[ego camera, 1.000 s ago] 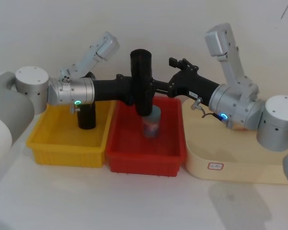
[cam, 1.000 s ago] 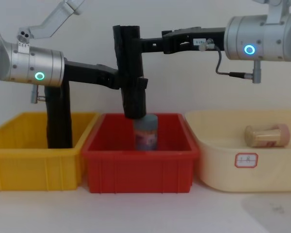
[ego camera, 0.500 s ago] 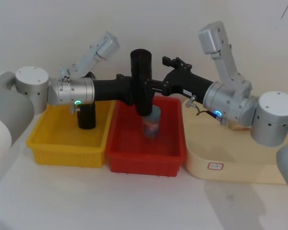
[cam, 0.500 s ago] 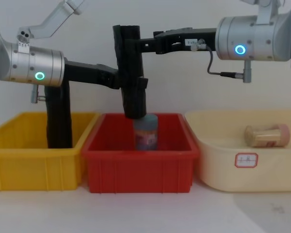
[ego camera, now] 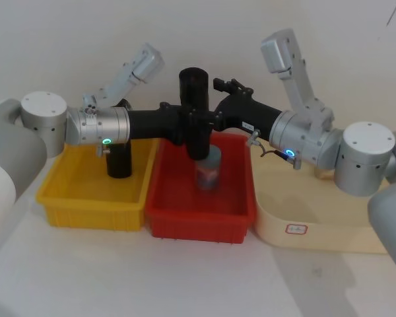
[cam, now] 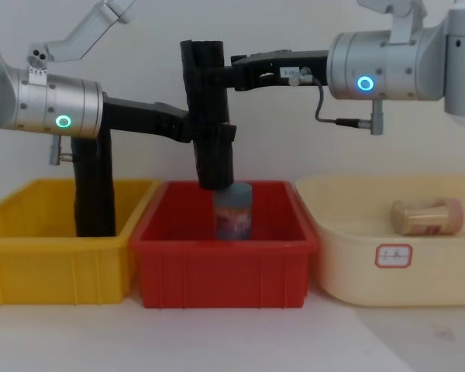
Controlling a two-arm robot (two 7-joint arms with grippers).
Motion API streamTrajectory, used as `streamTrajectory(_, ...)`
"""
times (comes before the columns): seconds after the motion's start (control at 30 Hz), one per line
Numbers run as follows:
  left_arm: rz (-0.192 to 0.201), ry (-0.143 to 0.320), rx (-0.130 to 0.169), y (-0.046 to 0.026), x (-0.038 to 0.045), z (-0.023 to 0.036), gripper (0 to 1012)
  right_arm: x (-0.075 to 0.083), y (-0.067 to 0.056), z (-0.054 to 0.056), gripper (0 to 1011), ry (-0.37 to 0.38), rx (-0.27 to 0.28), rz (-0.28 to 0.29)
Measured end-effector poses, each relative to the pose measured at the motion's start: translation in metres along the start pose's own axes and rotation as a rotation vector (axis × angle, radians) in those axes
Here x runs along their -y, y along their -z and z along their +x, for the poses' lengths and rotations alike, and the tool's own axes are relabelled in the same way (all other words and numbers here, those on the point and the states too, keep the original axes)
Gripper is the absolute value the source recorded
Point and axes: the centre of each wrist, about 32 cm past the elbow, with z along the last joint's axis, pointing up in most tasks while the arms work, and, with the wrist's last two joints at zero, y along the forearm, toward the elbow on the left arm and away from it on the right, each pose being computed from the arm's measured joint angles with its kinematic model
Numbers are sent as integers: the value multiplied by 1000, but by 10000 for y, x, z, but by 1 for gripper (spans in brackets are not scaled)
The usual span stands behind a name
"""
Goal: Pick up the garbage bag with the one hand and transfer it to the other hand.
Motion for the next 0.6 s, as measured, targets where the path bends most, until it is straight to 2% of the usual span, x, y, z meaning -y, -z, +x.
streamTrajectory(0.6,0,0,1,-2,0,0,464,-135,24,16,1000,-15,-7,4)
